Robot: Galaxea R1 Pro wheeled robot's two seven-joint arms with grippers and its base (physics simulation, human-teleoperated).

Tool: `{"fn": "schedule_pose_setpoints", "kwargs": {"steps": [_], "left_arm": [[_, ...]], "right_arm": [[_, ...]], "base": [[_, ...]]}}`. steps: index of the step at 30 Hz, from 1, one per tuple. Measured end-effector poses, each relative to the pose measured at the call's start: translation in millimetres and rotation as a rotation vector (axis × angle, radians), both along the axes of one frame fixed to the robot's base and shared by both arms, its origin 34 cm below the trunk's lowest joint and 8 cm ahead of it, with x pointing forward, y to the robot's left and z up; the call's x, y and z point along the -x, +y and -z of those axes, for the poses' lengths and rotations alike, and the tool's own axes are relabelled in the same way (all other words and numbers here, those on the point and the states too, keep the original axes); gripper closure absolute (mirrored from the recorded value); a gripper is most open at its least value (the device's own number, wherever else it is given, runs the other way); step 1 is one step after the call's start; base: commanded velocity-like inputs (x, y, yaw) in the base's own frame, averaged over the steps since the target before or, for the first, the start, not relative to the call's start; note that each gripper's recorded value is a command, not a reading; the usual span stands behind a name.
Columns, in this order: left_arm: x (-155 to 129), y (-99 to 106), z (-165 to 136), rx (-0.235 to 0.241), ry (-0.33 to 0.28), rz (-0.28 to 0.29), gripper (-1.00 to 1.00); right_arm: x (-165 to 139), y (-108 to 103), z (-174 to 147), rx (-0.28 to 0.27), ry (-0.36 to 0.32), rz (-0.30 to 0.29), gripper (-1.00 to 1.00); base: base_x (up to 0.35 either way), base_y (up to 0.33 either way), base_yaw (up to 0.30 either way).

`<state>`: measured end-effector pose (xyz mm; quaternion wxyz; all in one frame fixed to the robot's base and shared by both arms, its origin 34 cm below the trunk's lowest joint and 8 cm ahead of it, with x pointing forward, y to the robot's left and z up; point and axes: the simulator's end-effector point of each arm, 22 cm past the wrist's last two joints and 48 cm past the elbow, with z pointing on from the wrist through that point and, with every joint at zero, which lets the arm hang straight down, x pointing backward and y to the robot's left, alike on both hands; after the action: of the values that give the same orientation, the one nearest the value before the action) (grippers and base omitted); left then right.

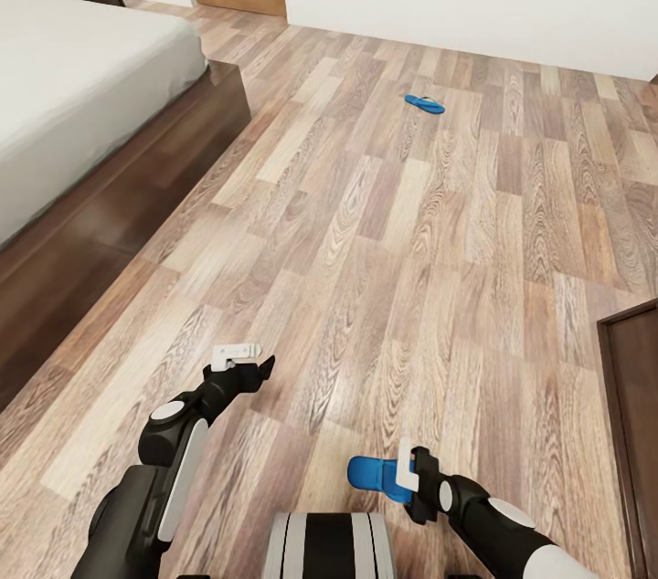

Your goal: In the bedroom, move the book from the bed onto either nightstand, and place the two sandals side by side next to the bed.

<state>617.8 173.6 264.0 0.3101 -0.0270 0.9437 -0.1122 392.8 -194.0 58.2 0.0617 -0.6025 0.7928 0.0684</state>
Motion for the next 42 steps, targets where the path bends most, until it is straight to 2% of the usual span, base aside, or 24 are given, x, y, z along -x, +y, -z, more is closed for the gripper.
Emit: {"fn": "schedule_pose_setpoints", "kwargs": {"steps": [16, 26, 42], "left_arm": [[0, -1, 0, 0.001, -0.002, 0.001, -1.00], [10, -1, 22, 0.002, 0.039, 0.001, -1.00], [10, -1, 23, 0.000, 0.041, 0.002, -1.00]], "right_arm": [[-1, 3, 0, -0.012, -0.004, -0.004, -1.00], [17, 3, 13, -0.012, 0.037, -0.004, -1.00], [17, 3, 13, -0.013, 0.037, -0.004, -1.00]], "base": [[0.000, 0.000, 0.000], [0.000, 0.000, 0.000], [0.000, 0.000, 0.000]]}}
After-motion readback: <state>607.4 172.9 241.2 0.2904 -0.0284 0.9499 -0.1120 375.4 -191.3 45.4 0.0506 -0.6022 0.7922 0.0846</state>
